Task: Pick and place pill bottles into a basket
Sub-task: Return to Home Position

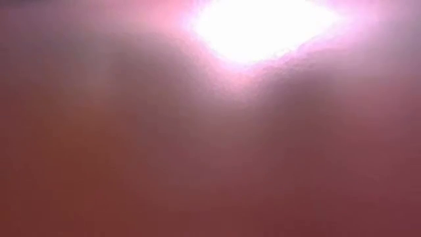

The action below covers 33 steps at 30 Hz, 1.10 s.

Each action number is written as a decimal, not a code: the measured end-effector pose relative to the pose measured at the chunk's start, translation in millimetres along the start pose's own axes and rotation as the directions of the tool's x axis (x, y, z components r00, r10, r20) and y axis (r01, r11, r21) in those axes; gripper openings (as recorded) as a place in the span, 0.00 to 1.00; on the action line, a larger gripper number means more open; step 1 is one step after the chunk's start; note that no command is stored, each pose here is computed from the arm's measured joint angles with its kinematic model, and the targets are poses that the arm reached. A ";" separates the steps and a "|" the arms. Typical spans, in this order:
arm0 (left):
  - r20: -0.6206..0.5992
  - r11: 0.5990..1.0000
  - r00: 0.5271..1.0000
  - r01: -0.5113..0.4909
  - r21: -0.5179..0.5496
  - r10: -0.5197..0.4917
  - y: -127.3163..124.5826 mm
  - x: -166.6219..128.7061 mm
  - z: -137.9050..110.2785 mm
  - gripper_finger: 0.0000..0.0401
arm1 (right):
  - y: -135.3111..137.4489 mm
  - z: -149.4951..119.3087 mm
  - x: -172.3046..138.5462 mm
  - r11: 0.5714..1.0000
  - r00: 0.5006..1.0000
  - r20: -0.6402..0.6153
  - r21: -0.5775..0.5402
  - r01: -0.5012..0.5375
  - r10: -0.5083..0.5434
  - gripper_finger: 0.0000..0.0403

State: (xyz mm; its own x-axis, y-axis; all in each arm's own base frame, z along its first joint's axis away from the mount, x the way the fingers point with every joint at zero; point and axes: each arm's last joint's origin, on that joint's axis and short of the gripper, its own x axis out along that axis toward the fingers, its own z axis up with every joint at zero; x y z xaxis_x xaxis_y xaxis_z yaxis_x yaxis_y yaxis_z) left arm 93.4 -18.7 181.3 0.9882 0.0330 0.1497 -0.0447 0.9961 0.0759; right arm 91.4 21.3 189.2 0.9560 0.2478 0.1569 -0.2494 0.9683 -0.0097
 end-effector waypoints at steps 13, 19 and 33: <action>-0.023 0.998 0.998 -0.063 0.002 0.063 1.7 -0.1 -1.8 0.69 | -11.3 -6.6 -1.5 1.000 0.997 -0.072 0.018 -0.020 0.022 0.72; -0.034 0.989 0.989 -0.145 0.007 0.145 4.1 -0.3 -2.1 0.69 | -11.7 -7.3 -1.6 1.000 0.997 -0.080 0.009 -0.018 0.019 0.72; -0.061 0.996 0.995 -0.085 -0.018 0.083 17.3 2.9 -6.8 0.69 | -19.3 -6.3 -3.9 0.999 0.997 -0.076 0.009 -0.031 0.032 0.72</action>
State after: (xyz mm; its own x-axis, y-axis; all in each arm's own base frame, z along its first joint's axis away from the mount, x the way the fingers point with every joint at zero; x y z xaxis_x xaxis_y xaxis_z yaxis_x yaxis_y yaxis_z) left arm 96.5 -0.8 176.4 0.9882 0.1208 0.0947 -0.1255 0.9911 0.0455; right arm 93.4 1.8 182.5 0.9566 0.2798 0.0809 -0.2803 0.9599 -0.0055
